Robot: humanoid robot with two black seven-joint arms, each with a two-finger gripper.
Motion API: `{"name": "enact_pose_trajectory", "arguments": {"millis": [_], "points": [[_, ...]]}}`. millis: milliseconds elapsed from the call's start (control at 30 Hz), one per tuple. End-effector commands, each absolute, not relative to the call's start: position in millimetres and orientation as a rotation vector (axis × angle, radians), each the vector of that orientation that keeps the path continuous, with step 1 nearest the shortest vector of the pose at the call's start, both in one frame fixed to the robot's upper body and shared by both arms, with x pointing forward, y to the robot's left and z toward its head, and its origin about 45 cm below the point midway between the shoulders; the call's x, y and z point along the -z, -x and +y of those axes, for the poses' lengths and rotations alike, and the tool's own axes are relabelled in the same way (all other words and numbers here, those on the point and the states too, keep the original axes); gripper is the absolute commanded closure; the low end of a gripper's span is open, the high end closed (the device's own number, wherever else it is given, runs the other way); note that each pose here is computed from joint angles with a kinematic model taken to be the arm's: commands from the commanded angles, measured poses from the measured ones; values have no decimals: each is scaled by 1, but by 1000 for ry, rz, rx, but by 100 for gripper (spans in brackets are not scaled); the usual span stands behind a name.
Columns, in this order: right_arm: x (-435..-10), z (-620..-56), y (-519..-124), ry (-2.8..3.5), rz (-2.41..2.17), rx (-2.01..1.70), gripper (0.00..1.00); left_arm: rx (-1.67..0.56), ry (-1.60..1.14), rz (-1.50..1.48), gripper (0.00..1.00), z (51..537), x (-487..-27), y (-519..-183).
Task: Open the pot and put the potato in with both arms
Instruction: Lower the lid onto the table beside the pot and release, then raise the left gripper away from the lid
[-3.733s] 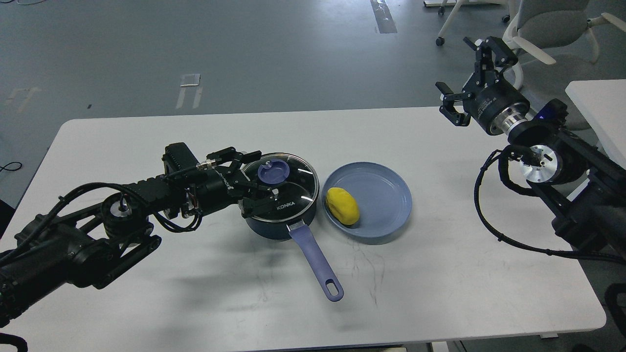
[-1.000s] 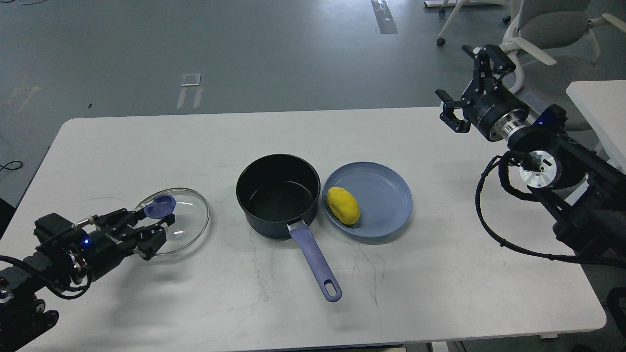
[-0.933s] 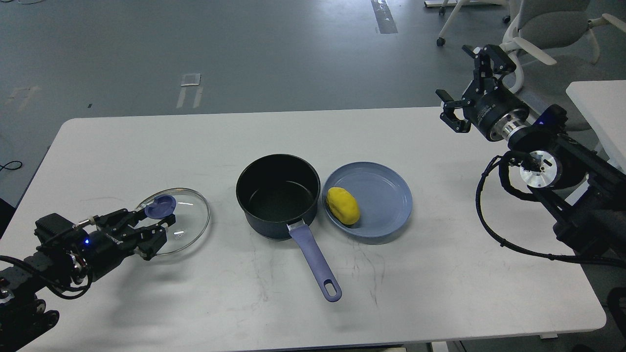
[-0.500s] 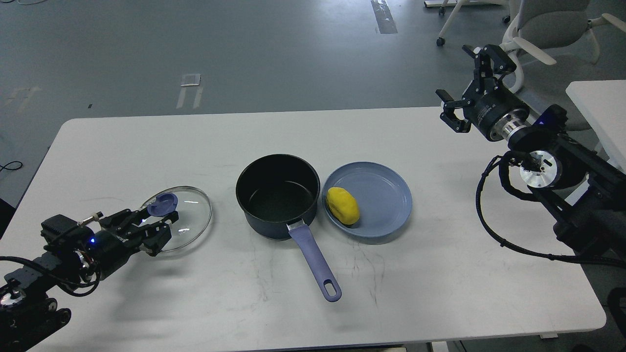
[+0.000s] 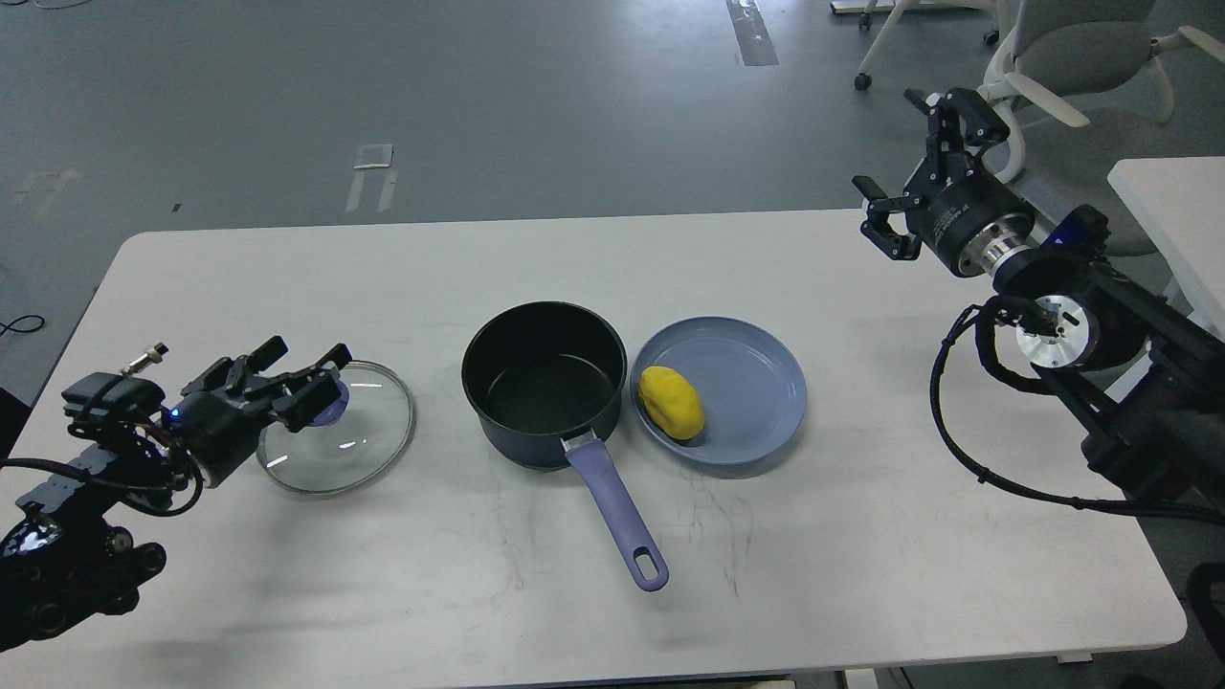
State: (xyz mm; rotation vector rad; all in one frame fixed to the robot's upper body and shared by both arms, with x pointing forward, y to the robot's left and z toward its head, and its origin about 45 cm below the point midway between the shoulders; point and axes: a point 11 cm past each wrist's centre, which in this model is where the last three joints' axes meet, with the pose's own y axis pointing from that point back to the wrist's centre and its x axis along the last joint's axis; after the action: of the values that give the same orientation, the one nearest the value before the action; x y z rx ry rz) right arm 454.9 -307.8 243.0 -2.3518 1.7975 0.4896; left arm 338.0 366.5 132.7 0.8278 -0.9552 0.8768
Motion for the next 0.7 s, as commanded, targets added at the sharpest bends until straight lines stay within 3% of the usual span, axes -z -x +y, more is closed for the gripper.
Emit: {"name": "enact_pose_trajectory", "arguments": {"millis": [0, 367, 667], "points": [[-243, -307, -455, 2352, 1794, -492, 0, -955, -747, -952, 2, 363, -167, -354], [-242, -305, -455, 2356, 1791, -495, 0, -1110, -623, -750, 2, 388, -233, -385], [-240, -305, -454, 2357, 1792, -500, 0, -1204, -165, -239, 2, 404, -298, -406]]}}
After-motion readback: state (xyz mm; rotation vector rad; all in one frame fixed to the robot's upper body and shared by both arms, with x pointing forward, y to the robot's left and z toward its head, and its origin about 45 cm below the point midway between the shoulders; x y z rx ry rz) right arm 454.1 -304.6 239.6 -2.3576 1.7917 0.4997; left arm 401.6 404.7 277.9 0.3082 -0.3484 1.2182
